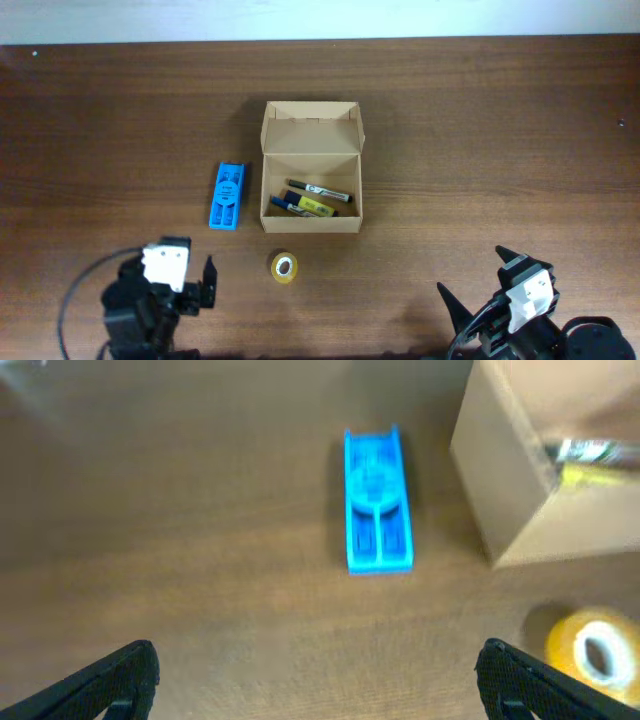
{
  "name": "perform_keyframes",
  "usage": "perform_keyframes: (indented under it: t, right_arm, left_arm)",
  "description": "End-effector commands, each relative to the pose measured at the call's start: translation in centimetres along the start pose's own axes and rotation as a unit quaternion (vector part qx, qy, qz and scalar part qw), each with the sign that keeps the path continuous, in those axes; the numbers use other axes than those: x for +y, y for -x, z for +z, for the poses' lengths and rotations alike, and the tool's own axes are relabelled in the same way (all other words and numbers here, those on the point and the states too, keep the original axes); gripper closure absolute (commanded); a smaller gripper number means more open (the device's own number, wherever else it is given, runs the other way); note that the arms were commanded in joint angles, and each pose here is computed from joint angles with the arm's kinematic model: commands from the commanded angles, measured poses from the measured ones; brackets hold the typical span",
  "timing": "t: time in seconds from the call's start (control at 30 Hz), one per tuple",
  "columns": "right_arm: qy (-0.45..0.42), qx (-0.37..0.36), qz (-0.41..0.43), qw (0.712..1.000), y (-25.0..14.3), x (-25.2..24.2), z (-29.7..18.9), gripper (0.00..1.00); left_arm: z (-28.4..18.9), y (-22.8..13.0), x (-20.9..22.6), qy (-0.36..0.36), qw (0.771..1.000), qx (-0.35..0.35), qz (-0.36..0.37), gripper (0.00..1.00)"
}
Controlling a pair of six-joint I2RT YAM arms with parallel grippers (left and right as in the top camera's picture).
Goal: Pack container
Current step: 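Reach the left gripper to the blue eraser and grasp it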
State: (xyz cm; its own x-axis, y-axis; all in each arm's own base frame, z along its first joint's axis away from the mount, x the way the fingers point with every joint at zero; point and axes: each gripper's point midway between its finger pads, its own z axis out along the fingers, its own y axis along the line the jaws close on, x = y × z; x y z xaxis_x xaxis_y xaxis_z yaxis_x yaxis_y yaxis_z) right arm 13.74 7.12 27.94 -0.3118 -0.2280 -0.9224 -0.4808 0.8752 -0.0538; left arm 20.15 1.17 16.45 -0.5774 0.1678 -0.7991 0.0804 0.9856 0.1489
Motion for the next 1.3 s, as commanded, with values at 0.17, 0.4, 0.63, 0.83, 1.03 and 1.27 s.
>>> perform_keyframes:
  t: [0.17, 0.4, 0.63, 0.83, 1.03, 1.27]
  right_arm:
    - [-0.010, -0.002, 0.004, 1.000, 0.0, -0.3, 0.0, 0.01]
    - [-0.010, -0.002, 0.004, 1.000, 0.0, -0.3, 0.0, 0.01]
    - [-0.010, -0.002, 0.004, 1.000, 0.0, -0.3, 0.0, 0.01]
    - [-0.010, -0.002, 0.004, 1.000, 0.0, -0.3, 0.0, 0.01]
    - [-0.010, -0.002, 0.004, 1.000, 0.0, -0.3, 0.0, 0.01]
    - [-0.010, -0.002, 0.004, 1.000, 0.0, -0.3, 0.0, 0.01]
  left_arm:
    - [0.2, 8.8, -2.1, -0.096, 0.995, 0.009, 0.019, 0.00]
    - [5.6, 11.5, -2.9, -0.132, 0.987, 0.089, -0.007, 0.01]
    - [11.0, 10.5, -3.1, -0.136, 0.971, 0.187, -0.052, 0.01]
    - [14.3, 7.7, -3.3, -0.137, 0.952, 0.268, -0.058, 0.01]
    - [16.7, 5.1, -3.7, -0.138, 0.931, 0.332, -0.066, 0.01]
    - [18.8, 3.1, -3.6, -0.128, 0.911, 0.388, -0.061, 0.00]
